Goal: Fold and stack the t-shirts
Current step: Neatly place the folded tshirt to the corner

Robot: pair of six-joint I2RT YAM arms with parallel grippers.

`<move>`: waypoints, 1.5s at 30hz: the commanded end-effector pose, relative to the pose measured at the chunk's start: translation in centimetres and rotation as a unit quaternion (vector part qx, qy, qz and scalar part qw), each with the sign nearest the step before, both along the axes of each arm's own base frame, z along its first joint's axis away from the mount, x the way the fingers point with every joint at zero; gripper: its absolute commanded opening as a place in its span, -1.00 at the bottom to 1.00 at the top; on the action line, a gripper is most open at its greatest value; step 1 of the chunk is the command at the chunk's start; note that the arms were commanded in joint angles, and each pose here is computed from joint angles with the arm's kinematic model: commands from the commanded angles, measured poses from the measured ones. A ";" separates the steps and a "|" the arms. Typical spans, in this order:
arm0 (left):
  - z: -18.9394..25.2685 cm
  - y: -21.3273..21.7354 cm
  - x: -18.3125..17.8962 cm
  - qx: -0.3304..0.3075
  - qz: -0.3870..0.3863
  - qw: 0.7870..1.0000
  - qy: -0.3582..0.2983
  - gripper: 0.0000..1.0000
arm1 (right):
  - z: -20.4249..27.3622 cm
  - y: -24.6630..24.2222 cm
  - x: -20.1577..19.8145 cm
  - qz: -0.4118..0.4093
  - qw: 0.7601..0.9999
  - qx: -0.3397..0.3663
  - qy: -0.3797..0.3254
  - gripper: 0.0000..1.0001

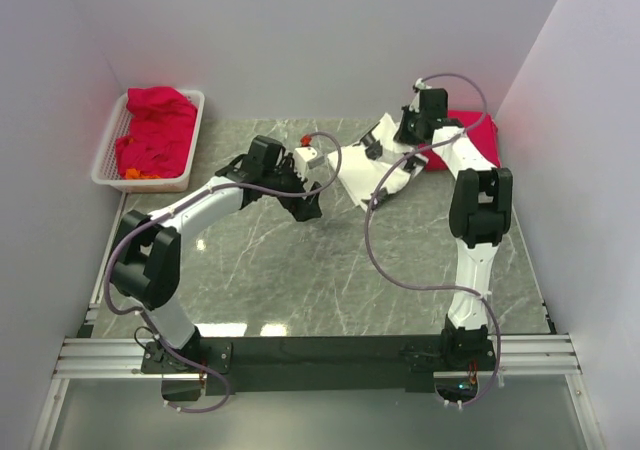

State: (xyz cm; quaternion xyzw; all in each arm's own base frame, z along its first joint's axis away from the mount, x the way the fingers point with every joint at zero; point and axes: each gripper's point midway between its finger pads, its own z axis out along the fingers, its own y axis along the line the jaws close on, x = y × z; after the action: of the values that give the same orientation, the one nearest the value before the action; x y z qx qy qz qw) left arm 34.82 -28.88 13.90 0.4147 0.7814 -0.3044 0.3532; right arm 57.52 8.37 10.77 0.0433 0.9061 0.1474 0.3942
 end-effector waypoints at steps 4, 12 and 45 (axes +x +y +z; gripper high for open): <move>0.9 2.1 -1.4 0.007 0.031 0.999 0.020 0.99 | 5.8 -4.1 4.4 -0.011 0.990 -0.103 -0.096 -1.00; 0.4 2.0 -1.6 -0.010 0.060 0.997 0.045 0.99 | 10.8 -7.9 6.4 -0.035 0.973 -0.152 -0.169 -1.00; -0.1 1.9 -1.3 -0.004 0.055 0.997 0.047 0.99 | 19.6 -15.0 7.3 -0.046 0.937 -0.242 -0.248 -1.00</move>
State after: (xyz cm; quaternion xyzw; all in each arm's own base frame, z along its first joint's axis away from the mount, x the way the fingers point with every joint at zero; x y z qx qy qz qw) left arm 32.91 -26.54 12.15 0.3522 0.8302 -0.3002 0.3107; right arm 64.54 -4.80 24.63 -0.0473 0.8256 -0.0649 0.5585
